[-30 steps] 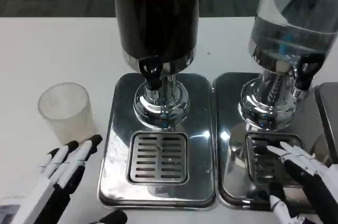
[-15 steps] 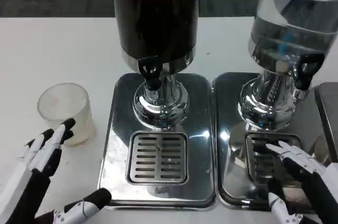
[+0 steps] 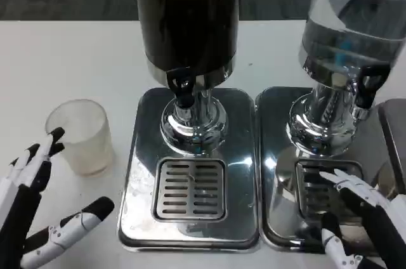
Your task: Grasp the cup under the faucet to collect the drink, then remove the cup.
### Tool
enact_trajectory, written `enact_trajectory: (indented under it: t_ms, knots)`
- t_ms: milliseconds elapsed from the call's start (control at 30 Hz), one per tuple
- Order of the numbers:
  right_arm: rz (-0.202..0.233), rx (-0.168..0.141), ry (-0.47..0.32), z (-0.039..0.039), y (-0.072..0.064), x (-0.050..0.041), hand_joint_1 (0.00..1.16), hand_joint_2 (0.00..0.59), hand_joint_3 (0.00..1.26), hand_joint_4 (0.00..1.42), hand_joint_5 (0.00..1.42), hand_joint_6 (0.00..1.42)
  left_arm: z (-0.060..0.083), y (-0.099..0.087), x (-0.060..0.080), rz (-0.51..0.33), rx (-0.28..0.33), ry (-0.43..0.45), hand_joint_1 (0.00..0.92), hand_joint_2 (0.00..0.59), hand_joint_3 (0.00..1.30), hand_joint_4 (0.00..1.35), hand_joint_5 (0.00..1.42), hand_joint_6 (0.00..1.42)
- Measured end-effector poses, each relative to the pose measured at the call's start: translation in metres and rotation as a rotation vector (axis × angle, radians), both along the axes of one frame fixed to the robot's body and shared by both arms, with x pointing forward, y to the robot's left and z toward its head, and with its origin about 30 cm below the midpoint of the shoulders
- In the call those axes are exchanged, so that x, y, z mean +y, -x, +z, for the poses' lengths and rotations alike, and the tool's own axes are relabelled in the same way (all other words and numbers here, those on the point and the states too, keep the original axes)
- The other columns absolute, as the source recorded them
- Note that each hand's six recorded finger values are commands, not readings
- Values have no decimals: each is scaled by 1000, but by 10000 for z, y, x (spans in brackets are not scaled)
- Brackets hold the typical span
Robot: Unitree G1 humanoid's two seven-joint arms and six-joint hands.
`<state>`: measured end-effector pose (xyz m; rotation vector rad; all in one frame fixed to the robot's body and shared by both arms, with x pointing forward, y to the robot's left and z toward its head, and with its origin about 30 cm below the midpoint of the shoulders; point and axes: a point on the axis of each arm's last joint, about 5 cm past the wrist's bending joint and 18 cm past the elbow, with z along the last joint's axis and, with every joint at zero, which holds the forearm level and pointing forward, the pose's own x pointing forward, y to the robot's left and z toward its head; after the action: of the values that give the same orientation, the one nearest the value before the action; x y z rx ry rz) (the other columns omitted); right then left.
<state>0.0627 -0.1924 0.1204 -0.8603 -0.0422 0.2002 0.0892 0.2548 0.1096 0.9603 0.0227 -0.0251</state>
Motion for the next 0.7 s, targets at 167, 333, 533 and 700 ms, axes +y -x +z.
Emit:
enact_trajectory:
  t_ms: [167, 333, 533, 700]
  knots:
    - [-3, 2, -3, -1, -5, 3, 480, 585, 229, 134, 108, 143, 6, -109, 33, 18, 20, 5, 0, 12, 0, 0, 0, 0]
    - [-1, 1, -9, -6, -19, 7, 481, 585, 238, 141, 119, 143, -12, -231, 82, 37, 39, 15, 0, 19, 0, 0, 0, 0]
    - [-2, -3, -19, -10, -51, 14, 481, 585, 241, 143, 122, 146, -58, -406, 170, 70, 71, 40, 0, 22, 0, 0, 0, 0]
    - [-4, 5, -25, -28, -56, 11, 482, 585, 250, 151, 132, 160, -91, -518, 213, 97, 83, 53, 0, 22, 0, 0, 0, 0]
